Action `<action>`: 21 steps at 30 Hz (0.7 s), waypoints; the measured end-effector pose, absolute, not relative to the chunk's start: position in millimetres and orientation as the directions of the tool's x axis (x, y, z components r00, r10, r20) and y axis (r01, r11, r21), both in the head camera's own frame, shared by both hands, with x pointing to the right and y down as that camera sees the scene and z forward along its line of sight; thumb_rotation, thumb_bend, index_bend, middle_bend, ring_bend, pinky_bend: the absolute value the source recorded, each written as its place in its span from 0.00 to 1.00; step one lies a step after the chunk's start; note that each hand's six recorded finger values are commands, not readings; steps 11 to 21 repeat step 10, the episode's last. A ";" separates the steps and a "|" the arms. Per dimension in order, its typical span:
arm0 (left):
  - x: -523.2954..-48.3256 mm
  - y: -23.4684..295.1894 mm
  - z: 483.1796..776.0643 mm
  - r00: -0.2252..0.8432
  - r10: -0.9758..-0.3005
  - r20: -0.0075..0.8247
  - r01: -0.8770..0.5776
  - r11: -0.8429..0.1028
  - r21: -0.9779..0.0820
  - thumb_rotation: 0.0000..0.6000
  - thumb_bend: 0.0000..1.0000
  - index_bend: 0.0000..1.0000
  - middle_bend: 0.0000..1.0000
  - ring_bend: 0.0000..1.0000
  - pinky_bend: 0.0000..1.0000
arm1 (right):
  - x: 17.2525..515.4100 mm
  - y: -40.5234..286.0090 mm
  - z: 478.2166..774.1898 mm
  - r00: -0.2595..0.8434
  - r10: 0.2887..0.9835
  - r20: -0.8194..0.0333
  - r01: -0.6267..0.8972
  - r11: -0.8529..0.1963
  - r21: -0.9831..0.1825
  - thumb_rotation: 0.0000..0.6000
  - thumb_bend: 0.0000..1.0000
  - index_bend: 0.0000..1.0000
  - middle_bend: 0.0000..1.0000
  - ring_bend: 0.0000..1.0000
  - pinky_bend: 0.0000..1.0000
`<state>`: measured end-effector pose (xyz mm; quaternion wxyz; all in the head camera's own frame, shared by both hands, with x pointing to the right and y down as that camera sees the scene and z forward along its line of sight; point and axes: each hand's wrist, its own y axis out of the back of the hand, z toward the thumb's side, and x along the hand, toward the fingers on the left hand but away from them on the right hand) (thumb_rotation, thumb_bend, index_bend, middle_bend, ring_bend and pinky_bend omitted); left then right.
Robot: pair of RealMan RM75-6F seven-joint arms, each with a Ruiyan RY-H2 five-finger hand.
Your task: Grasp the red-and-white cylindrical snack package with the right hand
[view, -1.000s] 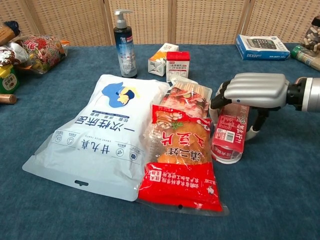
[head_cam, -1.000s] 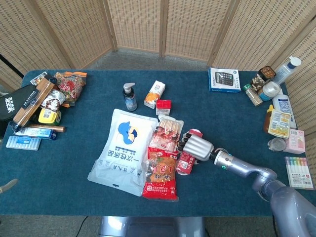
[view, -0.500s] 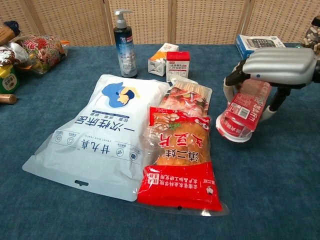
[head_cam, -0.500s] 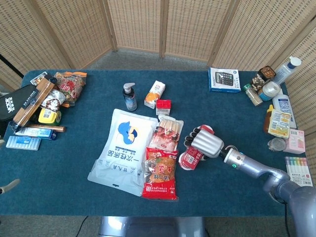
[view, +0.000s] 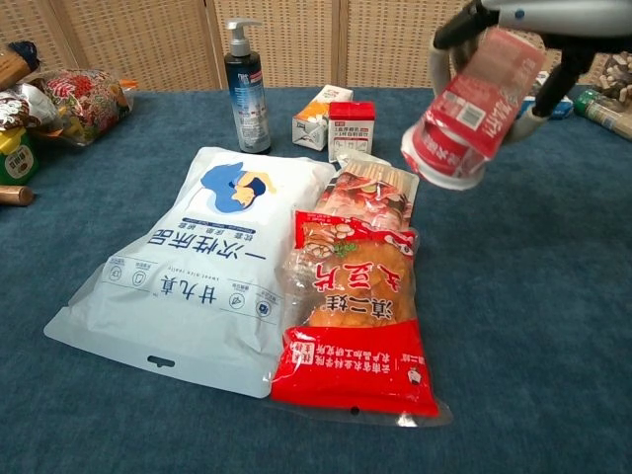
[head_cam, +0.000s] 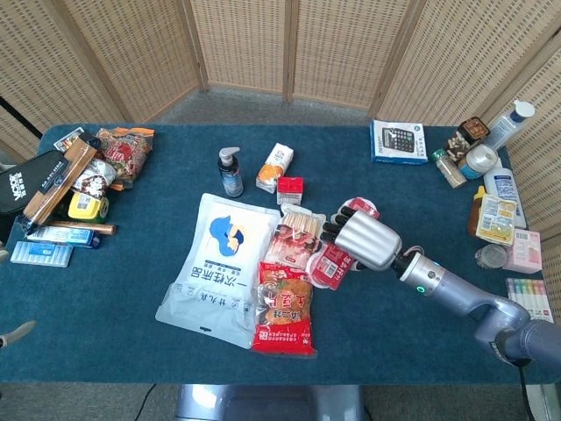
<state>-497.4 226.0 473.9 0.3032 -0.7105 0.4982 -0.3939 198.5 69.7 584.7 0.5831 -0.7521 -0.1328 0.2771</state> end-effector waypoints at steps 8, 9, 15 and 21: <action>-499.0 227.5 470.1 0.197 -0.948 0.248 -0.476 -0.314 -0.822 1.00 0.06 0.11 0.00 0.00 0.00 | 159.2 42.8 527.2 0.812 0.558 -0.172 -0.073 -0.196 -0.978 1.00 0.27 0.52 0.63 0.48 0.39; -499.3 227.5 470.0 0.197 -0.949 0.248 -0.475 -0.313 -0.822 1.00 0.06 0.11 0.00 0.00 0.00 | 156.2 41.6 523.8 0.812 0.558 -0.170 -0.074 -0.189 -0.979 1.00 0.27 0.52 0.63 0.48 0.39; -499.4 227.5 469.8 0.197 -0.949 0.247 -0.476 -0.313 -0.822 1.00 0.06 0.11 0.00 0.00 0.00 | 153.8 40.9 521.2 0.813 0.557 -0.169 -0.078 -0.183 -0.980 1.00 0.27 0.52 0.63 0.48 0.39; -499.4 227.5 469.8 0.197 -0.949 0.247 -0.476 -0.313 -0.822 1.00 0.06 0.11 0.00 0.00 0.00 | 153.8 40.9 521.2 0.813 0.557 -0.169 -0.078 -0.183 -0.980 1.00 0.27 0.52 0.63 0.48 0.39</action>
